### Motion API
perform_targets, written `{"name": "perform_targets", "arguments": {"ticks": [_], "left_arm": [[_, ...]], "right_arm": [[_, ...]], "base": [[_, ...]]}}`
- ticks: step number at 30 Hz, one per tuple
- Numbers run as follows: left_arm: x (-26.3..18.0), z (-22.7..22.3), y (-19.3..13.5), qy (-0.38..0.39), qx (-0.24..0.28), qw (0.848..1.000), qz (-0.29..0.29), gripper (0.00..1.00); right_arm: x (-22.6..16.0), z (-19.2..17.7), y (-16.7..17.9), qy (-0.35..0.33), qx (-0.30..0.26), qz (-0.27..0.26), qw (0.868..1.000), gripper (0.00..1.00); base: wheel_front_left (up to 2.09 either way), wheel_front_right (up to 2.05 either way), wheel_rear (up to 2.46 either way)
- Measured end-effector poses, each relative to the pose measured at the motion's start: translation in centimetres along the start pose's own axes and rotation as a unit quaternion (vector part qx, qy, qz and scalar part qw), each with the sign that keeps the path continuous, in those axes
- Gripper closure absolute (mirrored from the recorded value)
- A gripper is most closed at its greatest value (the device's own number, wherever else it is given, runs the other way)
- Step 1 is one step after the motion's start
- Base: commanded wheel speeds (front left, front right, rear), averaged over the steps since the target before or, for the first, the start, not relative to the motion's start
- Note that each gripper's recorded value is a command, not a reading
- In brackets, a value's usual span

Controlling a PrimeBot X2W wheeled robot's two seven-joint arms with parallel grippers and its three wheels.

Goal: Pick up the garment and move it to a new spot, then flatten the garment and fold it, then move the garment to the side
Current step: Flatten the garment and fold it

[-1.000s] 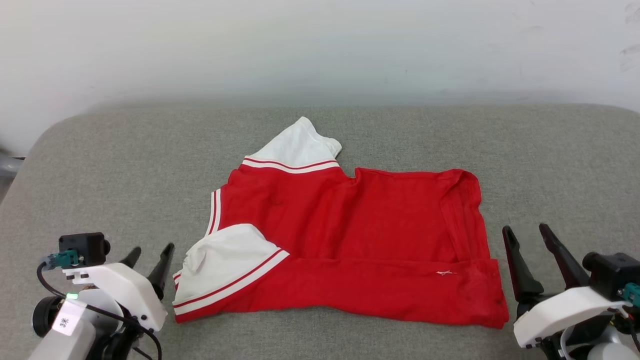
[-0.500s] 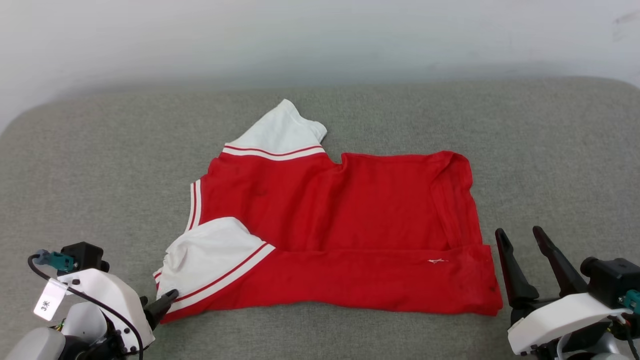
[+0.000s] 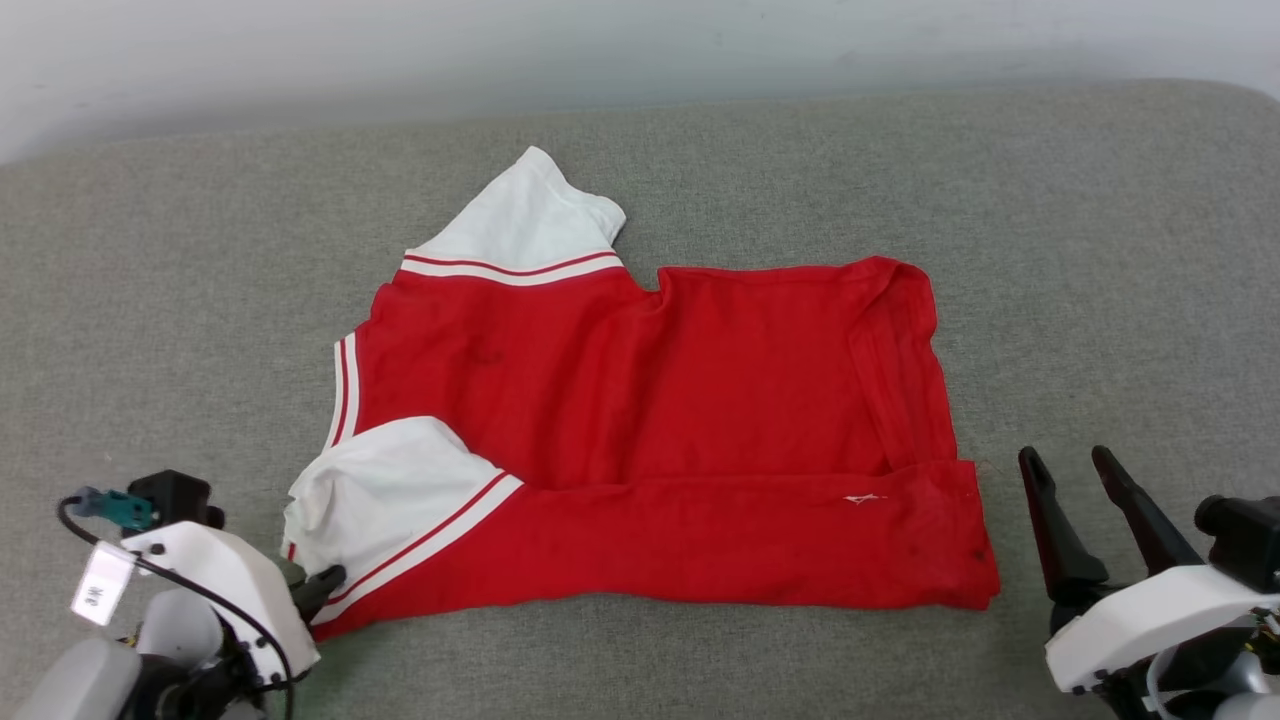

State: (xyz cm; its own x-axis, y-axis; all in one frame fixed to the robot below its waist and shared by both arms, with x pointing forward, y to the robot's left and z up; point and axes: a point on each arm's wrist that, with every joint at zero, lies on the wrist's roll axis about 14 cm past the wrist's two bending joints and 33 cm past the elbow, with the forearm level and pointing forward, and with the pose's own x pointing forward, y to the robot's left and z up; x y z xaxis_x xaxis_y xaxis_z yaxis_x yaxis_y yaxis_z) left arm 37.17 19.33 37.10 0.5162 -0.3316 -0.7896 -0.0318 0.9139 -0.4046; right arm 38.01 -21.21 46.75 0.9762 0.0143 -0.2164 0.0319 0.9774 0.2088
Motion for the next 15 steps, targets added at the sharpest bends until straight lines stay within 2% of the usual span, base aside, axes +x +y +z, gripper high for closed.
{"name": "perform_targets", "arguments": {"ticks": [4,8,12,15], "left_arm": [[-0.2,0.1,-0.8,-0.017,0.006,1.0,-0.01,1.0],[-1.2,0.7,-1.3,-0.047,0.025,0.998,-0.013,1.0],[-2.5,1.5,-1.7,-0.074,0.041,0.996,-0.014,1.0],[-3.3,2.2,-1.9,-0.092,0.048,0.994,-0.015,1.0]], "right_arm": [[-0.2,-0.5,-0.9,0.036,0.007,-0.002,0.999,0.0],[-0.9,-2.4,-1.0,0.118,0.005,0.01,0.993,0.0],[-2.3,-5.6,-0.9,0.238,-0.004,0.025,0.971,0.0],[-2.9,-7.0,0.3,0.291,-0.008,0.045,0.956,0.0]], "base": [[0.0,0.0,0.0],[0.0,0.0,0.0],[0.0,0.0,0.0],[0.0,0.0,0.0]]}}
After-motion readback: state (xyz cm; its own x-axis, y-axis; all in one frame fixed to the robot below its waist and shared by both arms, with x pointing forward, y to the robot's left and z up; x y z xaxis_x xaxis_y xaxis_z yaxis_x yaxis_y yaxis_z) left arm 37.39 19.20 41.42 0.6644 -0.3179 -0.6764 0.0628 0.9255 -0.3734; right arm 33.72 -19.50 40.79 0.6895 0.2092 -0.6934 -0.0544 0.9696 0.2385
